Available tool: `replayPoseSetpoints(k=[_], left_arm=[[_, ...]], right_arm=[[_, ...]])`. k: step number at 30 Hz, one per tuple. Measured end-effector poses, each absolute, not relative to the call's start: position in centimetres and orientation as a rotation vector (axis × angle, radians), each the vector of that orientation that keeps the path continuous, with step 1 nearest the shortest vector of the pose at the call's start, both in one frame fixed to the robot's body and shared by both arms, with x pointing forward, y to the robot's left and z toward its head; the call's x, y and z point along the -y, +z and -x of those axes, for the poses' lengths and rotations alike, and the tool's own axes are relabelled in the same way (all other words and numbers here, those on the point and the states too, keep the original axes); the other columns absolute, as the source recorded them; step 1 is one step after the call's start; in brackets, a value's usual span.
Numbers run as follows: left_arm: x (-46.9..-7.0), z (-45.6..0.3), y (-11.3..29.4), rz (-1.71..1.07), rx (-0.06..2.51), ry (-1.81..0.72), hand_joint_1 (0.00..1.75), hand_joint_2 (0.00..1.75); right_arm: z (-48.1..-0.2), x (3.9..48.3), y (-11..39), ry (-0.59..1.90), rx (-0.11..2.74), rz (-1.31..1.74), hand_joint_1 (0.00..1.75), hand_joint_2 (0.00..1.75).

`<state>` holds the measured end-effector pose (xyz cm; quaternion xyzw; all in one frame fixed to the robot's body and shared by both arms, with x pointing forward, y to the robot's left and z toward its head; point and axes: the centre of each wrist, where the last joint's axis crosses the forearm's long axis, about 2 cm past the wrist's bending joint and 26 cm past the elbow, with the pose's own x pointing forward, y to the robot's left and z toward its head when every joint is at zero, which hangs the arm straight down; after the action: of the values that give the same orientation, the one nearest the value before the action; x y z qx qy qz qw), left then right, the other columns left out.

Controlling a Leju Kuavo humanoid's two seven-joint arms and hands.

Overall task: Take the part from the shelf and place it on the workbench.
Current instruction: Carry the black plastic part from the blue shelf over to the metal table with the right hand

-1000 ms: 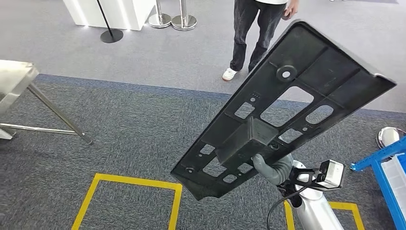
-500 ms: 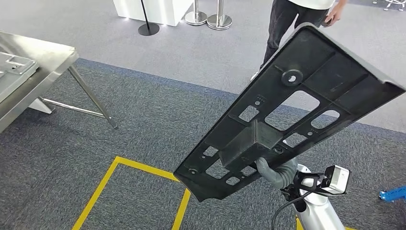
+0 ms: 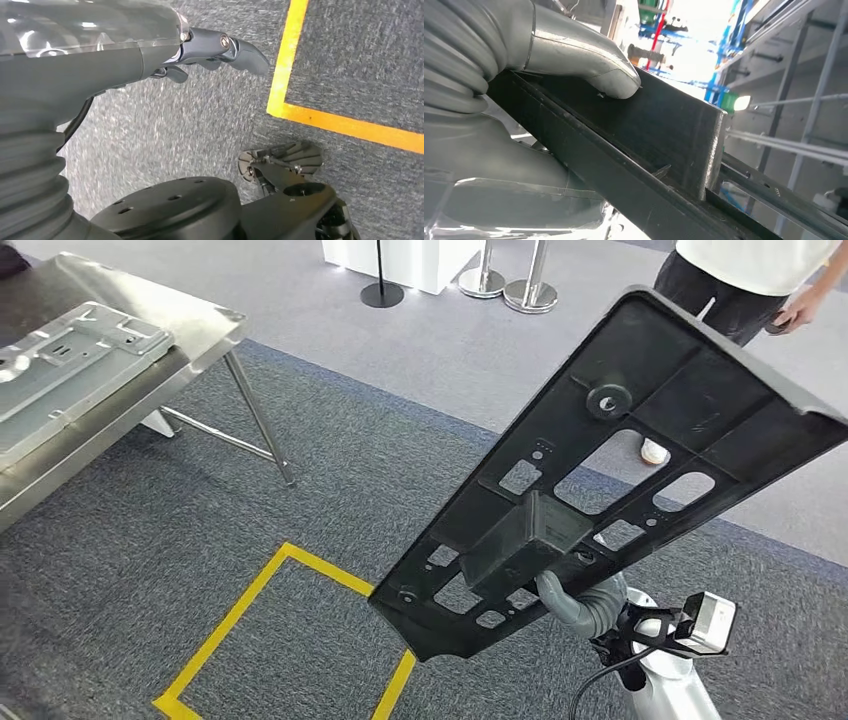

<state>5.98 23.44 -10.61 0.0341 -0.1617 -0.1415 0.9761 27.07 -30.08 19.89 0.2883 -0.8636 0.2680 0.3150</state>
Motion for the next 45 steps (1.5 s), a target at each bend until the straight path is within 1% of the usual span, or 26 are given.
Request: replayPoseSetpoints(k=[14, 24, 45], left_arm=[[-23.5, -5.8, -10.6, -0.07, 0.333, -0.278, 0.0, 1.75], [-23.5, -5.5, -10.7, -0.079, 0.321, -0.267, 0.0, 1.75], [-23.5, -5.8, -10.6, -0.082, 0.327, -0.265, 0.0, 1.75]], right_arm=[[-25.2, 30.0, 18.8, 0.713, 2.275, -0.79, 1.75, 1.75], [-26.1, 30.1, 19.9, 0.713, 2.309, -0.82, 1.75, 1.75], [-27.2, 30.0, 19.8, 0.705, 2.299, -0.812, 1.75, 1.75]])
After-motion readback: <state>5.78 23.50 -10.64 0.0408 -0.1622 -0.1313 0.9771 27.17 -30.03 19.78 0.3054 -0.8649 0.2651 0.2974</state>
